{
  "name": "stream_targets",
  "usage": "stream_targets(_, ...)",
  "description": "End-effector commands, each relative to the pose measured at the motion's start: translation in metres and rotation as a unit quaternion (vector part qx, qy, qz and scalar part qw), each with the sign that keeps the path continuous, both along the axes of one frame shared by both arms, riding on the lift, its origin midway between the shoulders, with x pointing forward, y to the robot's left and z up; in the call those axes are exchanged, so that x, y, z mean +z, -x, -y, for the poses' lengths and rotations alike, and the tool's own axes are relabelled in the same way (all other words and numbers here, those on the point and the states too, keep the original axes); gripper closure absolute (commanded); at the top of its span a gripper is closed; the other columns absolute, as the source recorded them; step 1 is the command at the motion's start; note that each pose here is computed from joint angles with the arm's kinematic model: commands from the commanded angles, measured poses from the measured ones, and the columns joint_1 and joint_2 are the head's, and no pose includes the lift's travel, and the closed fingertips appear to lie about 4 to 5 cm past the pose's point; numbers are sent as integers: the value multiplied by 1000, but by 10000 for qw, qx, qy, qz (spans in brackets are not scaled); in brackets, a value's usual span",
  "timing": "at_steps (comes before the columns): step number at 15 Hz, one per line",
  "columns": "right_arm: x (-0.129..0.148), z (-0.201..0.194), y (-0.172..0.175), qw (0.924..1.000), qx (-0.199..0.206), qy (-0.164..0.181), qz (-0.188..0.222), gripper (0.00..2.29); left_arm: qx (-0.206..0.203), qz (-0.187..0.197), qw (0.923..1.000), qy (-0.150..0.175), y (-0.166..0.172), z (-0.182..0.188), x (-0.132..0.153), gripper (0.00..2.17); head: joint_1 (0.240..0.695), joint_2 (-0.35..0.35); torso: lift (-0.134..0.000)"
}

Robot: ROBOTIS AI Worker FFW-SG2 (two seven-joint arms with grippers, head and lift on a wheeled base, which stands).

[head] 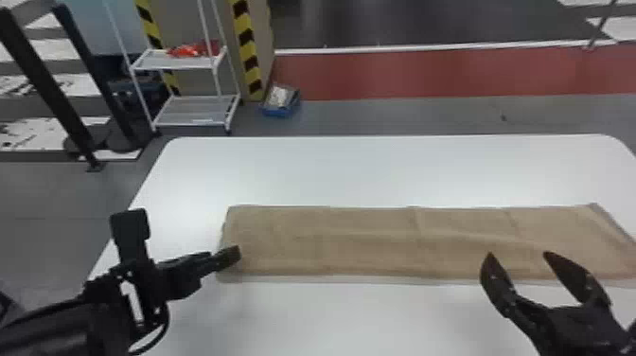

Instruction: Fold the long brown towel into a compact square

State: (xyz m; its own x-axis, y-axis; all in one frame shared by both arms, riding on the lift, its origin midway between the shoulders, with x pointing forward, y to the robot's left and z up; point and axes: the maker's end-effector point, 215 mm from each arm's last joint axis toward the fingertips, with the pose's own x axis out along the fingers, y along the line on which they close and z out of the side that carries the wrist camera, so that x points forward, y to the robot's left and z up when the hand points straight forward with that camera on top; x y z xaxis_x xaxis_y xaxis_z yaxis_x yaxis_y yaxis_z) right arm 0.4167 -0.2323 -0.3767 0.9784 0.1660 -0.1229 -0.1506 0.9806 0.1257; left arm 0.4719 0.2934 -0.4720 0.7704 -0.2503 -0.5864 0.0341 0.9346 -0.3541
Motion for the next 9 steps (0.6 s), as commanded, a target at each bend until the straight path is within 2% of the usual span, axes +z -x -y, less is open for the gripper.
stream_targets(1, 0, 0, 0, 10000, 1, 1, -1, 113, -108, -137, 9997, 184, 6, 10, -4, 329, 695, 83, -123)
stream_targets(2, 0, 0, 0, 10000, 1, 1, -1, 113, -200, -204, 9992, 287, 10, 17, -5, 417, 695, 73, -123)
stream_targets(3, 0, 0, 0, 10000, 1, 1, -1, 113, -244, -174, 9990, 321, 9, 19, -3, 674, 695, 67, -123)
stream_targets(6, 0, 0, 1, 10000, 2, 1, -1, 113, -258, -98, 9992, 281, 9, 19, 4, 1706, 695, 55, -123)
stream_targets(7, 0, 0, 1, 10000, 2, 1, -1, 113, -224, -47, 9995, 235, 8, 16, 9, 1990, 695, 53, -123)
stream_targets(8, 0, 0, 1, 10000, 2, 1, -1, 113, -171, -27, 9997, 174, 10, 11, 12, 2148, 695, 55, -123)
stream_targets(9, 0, 0, 1, 10000, 2, 1, -1, 113, -136, 40, 9998, 150, 8, 7, 18, 2148, 695, 57, -123)
